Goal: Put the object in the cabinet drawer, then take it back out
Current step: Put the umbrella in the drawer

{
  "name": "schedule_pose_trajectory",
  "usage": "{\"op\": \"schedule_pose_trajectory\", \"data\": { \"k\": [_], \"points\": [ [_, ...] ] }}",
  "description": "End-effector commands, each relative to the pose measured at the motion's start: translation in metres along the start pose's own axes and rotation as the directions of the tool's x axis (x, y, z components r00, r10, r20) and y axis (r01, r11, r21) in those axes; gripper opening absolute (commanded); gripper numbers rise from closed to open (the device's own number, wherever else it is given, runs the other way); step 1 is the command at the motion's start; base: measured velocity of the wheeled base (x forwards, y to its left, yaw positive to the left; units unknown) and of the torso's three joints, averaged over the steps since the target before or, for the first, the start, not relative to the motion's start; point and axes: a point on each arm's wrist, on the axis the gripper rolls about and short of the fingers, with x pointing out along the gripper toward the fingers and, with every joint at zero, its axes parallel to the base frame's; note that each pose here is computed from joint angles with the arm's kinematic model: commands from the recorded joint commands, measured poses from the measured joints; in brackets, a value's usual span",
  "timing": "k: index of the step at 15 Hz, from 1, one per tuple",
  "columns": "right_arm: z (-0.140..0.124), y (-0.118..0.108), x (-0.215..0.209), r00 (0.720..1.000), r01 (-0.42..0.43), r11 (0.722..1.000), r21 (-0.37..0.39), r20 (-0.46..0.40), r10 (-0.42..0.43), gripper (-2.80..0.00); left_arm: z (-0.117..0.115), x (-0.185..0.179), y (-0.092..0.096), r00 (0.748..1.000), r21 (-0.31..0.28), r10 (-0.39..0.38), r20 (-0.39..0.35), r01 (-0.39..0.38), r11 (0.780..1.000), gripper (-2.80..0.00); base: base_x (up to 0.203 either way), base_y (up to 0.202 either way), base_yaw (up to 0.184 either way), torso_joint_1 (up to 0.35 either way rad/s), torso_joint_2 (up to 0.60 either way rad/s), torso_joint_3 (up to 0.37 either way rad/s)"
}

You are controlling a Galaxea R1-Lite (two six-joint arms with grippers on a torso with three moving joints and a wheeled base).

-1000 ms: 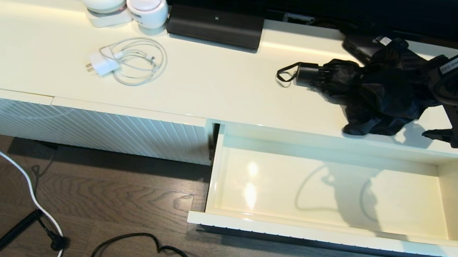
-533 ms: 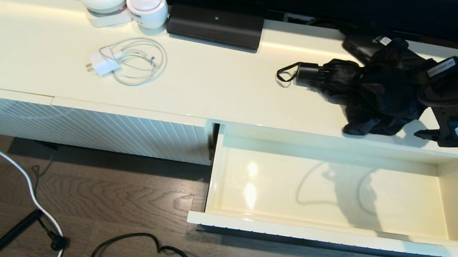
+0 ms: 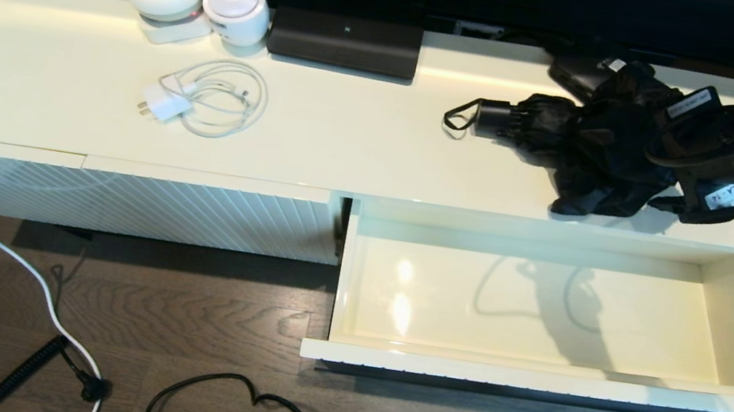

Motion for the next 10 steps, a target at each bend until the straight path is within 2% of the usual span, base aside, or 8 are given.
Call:
{"op": "schedule_pose_trajectory", "data": {
  "k": [1, 10],
  "points": [
    [0.000, -0.002, 0.007, 1.000, 0.017, 1.000, 0.005, 0.002, -0.017, 0.00, 0.000, 0.000, 0.000, 1.000, -0.001, 0.000, 0.001, 0.000, 1.000, -2.80, 0.000, 0.000, 0.000, 0.000, 0.00, 0.000],
    [-0.003, -0.001, 0.021, 1.000, 0.009, 1.000, -0.001, -0.001, -0.009, 0.00, 0.000, 0.000, 0.000, 1.000, -0.001, 0.001, -0.001, -0.001, 1.000, -2.80, 0.000, 0.000, 0.000, 0.000, 0.00, 0.000]
  ]
}}
